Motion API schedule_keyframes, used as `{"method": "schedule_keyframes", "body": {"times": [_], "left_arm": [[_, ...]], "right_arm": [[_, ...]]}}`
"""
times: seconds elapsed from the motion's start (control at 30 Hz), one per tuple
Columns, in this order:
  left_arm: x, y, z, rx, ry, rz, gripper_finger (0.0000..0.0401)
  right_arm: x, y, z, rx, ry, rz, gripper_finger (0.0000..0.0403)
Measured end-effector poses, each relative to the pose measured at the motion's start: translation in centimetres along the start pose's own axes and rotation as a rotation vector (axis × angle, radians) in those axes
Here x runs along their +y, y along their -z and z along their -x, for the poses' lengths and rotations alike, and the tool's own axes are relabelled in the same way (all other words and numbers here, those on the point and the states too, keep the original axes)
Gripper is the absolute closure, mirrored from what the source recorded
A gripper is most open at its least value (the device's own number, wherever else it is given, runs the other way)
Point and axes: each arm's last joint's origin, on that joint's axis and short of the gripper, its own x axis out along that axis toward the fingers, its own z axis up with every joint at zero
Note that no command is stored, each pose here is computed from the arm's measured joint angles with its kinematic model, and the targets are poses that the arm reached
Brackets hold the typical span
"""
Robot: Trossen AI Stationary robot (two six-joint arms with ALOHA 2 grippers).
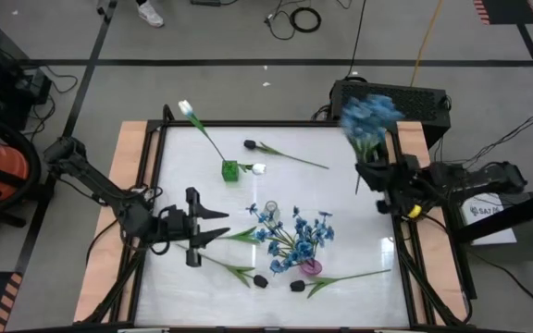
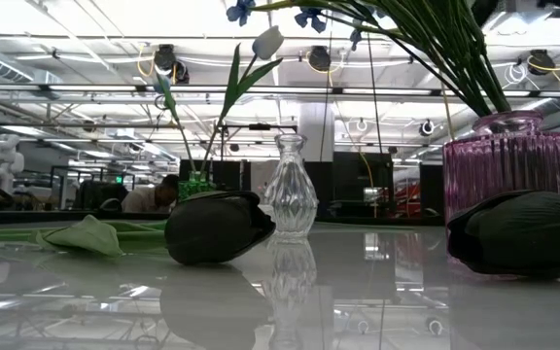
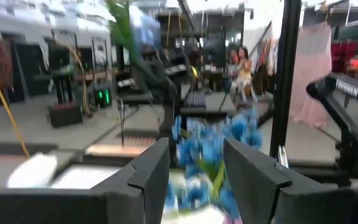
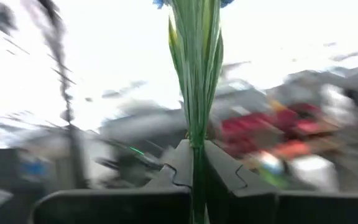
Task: Sort flowers into vase by color
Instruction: Put the blue flowers into the purple vase
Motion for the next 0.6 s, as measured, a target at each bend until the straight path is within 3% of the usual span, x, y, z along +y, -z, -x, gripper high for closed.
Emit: {"method": "schedule_keyframes", "body": {"times": [0.1,0.2,0.6], "left_arm": [[0.3,-1.2,-0.5,-0.028,-0.015,-0.004,0.0241],[0.1,-1.6,-1.5,-0.034,-0.018,-0.021,0.0241],[-2.0,-2.6,-8.6,-0.025,-0.097,-0.129,0.0241]], "right_arm": [[1.1,-0.3,-0.5,-0.095,-0.118,-0.044,0.0398],[2.2,-0.1,-1.7,-0.144,-0.161,-0.046,0.0398],[9.9,1.7,-13.0,-0.079,-0.307,0.137,0.0392]]}}
